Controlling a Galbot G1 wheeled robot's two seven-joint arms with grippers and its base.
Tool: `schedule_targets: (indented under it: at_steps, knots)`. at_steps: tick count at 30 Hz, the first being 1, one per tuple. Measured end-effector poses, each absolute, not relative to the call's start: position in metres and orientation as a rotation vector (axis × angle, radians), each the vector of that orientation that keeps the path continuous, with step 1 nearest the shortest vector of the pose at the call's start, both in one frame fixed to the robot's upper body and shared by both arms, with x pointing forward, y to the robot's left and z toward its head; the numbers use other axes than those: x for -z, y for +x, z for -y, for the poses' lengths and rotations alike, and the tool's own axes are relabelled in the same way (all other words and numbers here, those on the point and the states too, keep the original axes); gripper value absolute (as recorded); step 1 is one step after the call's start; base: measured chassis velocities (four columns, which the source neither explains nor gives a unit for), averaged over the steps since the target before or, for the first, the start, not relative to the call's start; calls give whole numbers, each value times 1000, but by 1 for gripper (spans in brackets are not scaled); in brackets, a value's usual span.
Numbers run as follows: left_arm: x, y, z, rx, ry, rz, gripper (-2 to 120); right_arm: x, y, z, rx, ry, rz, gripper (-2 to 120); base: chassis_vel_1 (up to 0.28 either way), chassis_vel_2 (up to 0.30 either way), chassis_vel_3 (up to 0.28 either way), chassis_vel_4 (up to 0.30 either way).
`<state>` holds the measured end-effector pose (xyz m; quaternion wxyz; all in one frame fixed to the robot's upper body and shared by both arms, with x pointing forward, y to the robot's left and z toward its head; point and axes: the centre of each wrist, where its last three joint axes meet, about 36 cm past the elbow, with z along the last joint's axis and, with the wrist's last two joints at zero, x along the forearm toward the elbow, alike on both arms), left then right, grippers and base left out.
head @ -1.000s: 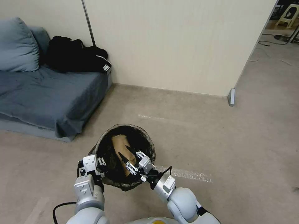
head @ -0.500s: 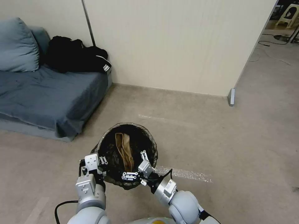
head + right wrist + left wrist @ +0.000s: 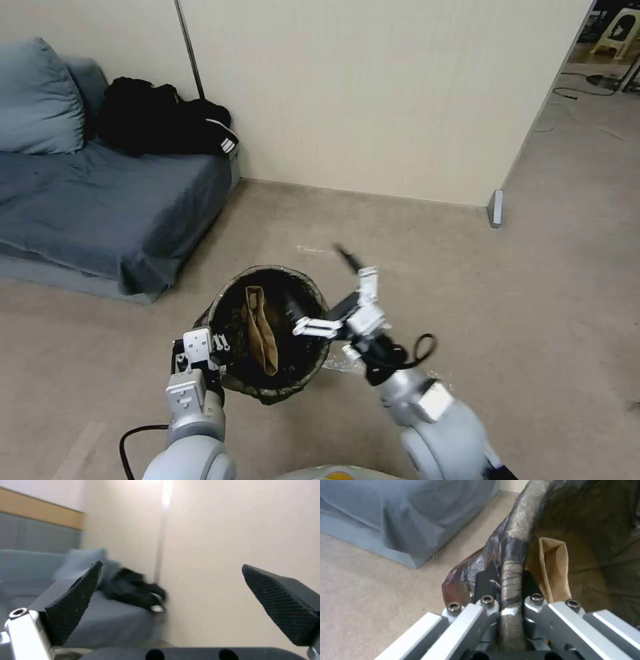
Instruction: Pick up the trash bin, then pick up the garbage from the floor and place it into the trash bin.
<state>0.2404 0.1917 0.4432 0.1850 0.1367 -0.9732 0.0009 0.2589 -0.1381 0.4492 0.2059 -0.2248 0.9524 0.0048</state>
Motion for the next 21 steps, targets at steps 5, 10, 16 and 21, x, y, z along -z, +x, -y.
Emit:
schedule_targets:
  at_steps: [5,10,16,21]
  knots:
    - [-443,241,-198,2,408,2739,1,-441,241,145,43,-453,-2719,100,0,0,0,0]
    - [-444,241,-201,-7,417,2737,1,-427,234,151,58,-383,-2757,100,0,0,0,0]
    - [-446,241,-202,-25,418,2738,1,-408,235,163,79,-288,-2803,100,0,0,0,0]
    - [-449,241,-201,-43,413,2744,1,-388,237,168,33,-248,-2857,100,0,0,0,0]
